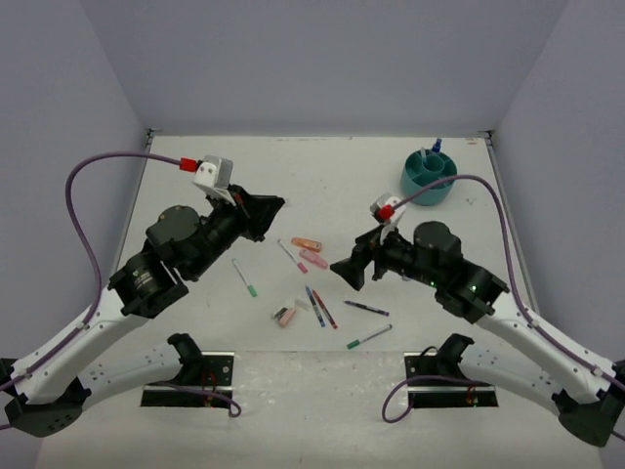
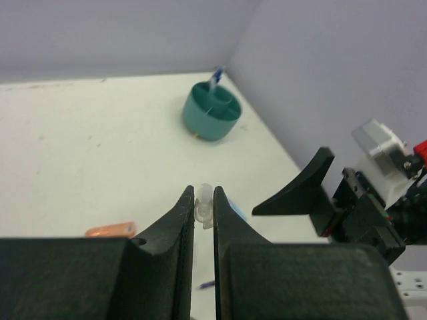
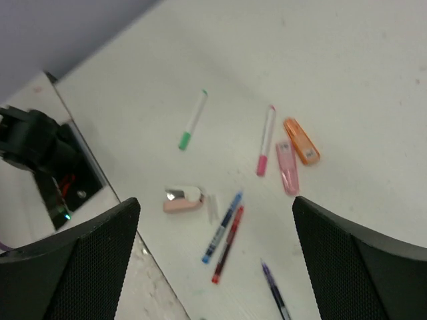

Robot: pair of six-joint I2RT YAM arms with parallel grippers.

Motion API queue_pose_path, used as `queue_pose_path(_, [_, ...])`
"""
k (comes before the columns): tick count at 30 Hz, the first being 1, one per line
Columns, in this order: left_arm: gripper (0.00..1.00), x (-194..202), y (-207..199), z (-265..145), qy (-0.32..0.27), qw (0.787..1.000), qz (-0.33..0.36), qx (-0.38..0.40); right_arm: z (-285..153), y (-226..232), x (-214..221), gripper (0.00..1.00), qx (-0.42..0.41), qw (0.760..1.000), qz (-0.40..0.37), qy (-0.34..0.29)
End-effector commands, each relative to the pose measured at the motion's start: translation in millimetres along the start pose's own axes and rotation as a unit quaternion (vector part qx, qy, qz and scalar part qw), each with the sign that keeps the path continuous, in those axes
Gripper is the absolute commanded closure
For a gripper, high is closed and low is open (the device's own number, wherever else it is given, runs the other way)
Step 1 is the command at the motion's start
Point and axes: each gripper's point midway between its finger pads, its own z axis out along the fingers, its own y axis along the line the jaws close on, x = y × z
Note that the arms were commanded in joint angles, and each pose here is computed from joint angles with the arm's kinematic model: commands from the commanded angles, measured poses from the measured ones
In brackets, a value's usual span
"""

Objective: Sort the stationery into containers
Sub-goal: Pick up the pen from the center of the board.

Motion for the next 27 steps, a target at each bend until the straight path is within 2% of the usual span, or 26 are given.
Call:
queue_pose_path(1, [1.0,48.8,75.9,-33.9,0.118,0.976,0.077,-0.167,-13.8,-49.0,87.1,0.05,0.122,0.95,-0.037,0.286])
queue_pose_path(3, [1.0,56.7,82.2,-40.5,0.134,0.972,0.083,-0.176,-16.5,-52.6,95.7,0.07,0.129,0.939,-0.044,0.314])
queue_pose_path(6, [1.0,70.1,78.3,-48.4,0.153,0.974,0.091,-0.141,-11.4,-72.3,128.7,0.28,0.148,0.901,-0.074,0.401])
queue_pose_path(9, [1.0,82.7,71.8,-51.2,0.168,0.976,0.093,-0.107,-13.4,-87.4,153.7,0.37,0.163,0.87,-0.091,0.457])
queue_pose_path(11, [1.0,89.8,75.5,-54.3,0.174,0.974,0.096,-0.108,-17.1,-92.7,167.3,0.47,0.152,0.853,-0.112,0.486])
queue_pose_path(22, [1.0,108.1,96.2,-61.7,0.192,0.964,0.119,-0.137,-13.0,-95.4,210.6,0.5,0.096,0.829,-0.129,0.536])
queue_pose_path(27, [1.0,119.3,99.7,-60.8,0.2,0.963,0.122,-0.134,-8.8,-96.0,227.2,0.57,0.086,0.817,-0.124,0.557])
